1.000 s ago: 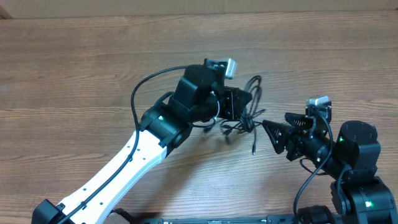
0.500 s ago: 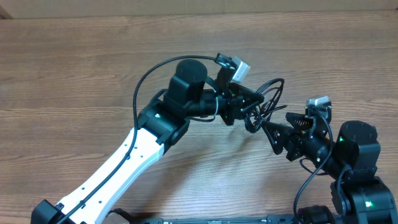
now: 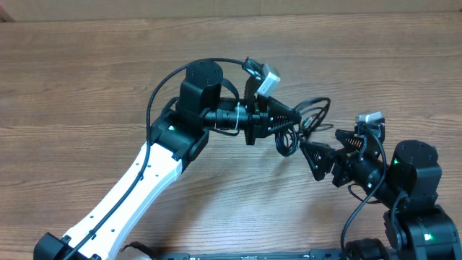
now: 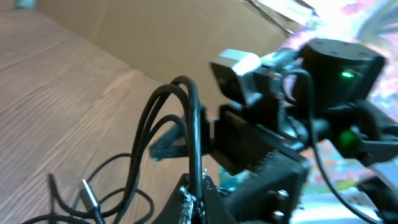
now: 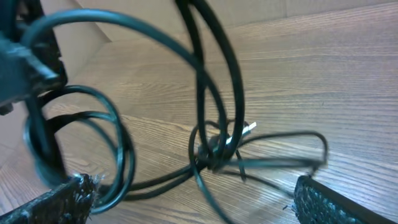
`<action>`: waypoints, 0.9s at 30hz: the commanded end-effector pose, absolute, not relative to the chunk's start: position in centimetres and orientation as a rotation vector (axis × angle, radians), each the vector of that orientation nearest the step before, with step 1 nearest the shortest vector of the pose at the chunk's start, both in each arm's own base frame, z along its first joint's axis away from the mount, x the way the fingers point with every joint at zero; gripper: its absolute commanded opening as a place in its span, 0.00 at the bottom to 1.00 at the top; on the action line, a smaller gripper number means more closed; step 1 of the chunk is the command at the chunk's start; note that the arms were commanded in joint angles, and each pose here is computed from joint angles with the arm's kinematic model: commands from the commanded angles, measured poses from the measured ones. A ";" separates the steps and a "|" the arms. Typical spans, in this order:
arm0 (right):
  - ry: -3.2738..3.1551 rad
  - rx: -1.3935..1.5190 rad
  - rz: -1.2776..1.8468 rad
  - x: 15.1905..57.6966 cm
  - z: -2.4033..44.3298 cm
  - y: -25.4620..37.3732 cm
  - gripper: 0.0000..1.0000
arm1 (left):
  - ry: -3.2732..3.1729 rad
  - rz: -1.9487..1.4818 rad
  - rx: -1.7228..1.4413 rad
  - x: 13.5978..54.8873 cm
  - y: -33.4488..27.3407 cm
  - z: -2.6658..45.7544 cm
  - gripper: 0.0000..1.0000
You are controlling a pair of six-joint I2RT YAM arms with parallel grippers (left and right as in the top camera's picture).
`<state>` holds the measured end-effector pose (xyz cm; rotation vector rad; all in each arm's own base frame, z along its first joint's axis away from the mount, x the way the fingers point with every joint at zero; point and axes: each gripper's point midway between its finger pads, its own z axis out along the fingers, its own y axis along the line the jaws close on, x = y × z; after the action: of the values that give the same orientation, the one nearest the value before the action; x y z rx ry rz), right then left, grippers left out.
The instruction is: Untangle cables
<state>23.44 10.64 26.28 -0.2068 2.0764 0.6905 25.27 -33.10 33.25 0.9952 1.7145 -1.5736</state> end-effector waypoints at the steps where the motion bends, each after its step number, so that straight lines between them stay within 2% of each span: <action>1: 2.051 -0.201 0.668 23.6 27.3 10.4 1.00 | 1.602 -1.628 1.111 23.2 -32.8 35.2 0.04; 14: 2.170 -0.120 0.621 25.5 24.4 9.6 1.00 | 1.550 -1.710 1.199 21.4 -32.4 35.5 0.04; 20: 2.260 0.097 0.513 26.7 22.2 7.3 1.00 | 1.419 -1.782 1.350 19.1 -31.6 35.9 0.04; 27: 2.308 0.341 0.319 26.4 20.5 3.6 1.00 | 1.433 -1.768 1.331 19.6 -31.5 35.8 0.04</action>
<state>25.88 6.53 20.23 0.1710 2.3329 0.4767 20.75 -32.31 34.33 1.2581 1.5338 -1.7580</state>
